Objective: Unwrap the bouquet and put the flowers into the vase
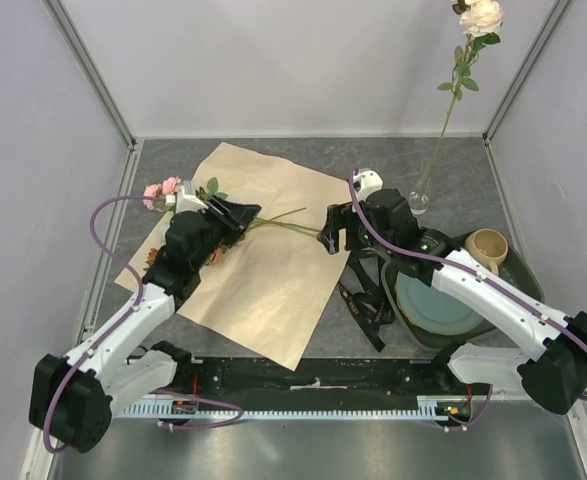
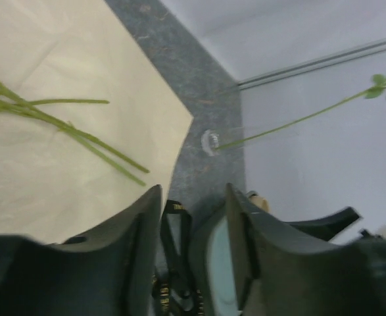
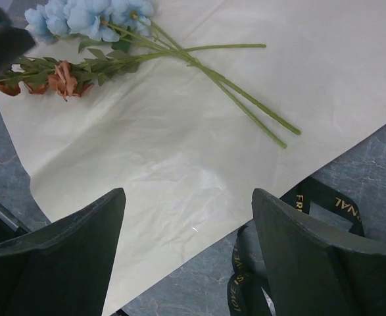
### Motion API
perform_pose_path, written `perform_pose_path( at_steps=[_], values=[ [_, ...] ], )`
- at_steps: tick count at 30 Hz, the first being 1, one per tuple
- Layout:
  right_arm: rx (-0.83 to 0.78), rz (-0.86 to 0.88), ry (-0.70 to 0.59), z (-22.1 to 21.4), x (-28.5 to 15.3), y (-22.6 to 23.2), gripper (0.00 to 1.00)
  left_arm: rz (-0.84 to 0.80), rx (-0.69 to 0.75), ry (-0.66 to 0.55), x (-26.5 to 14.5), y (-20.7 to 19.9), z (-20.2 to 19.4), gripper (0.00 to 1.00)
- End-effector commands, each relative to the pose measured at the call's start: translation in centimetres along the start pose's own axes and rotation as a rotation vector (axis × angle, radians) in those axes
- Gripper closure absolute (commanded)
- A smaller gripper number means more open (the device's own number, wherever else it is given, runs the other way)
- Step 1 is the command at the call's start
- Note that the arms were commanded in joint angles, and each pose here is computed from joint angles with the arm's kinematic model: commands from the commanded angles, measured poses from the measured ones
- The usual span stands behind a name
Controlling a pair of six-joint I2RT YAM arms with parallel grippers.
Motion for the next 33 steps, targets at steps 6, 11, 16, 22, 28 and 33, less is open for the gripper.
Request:
perform_pose_path(
  at_steps=[6, 11, 16, 22, 28, 33],
  values=[
    [-0.012, 0.035, -0.066, 2.0, -1.0, 0.8, 0.15, 0.183, -0.126, 0.043, 5.6, 5.8, -0.7, 0.32],
    [-0.03, 0.007, -0.069, 0.5, -2.0, 0.0, 0.15, 0.247, -0.251, 0.054, 9.1, 8.2, -1.1, 0.42],
    [-0.042, 0.018, -0.073, -0.4, -2.9, 0.0, 0.15, 0.338, -0.415, 0.025, 11.4, 11.9, -2.1, 0.43],
    [-0.052, 0.027, -0.078, -1.1, -3.5, -0.1, 0.15, 0.394, -0.462, -0.081, 12.9, 14.3, -1.2, 0.45],
    [-0.073, 0.021, -0.074, -1.8, -4.0, -0.3, 0.14, 0.401, -0.449, -0.143, 13.9, 14.6, -0.2, 0.47],
    [-0.09, 0.003, -0.078, -1.8, -4.1, -0.7, 0.14, 0.431, -0.476, -0.163, 14.2, 15.8, -0.3, 0.55]
  ],
)
Point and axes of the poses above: each gripper's point midway between its finger pads, its own x axis out along the fingers, its own y axis along the line the jaws close on, z = x × y, the point moved 2 cm from there along -x, back along the fingers, and after that the axes turned 12 degrees about -x, right-handed, at the moved point
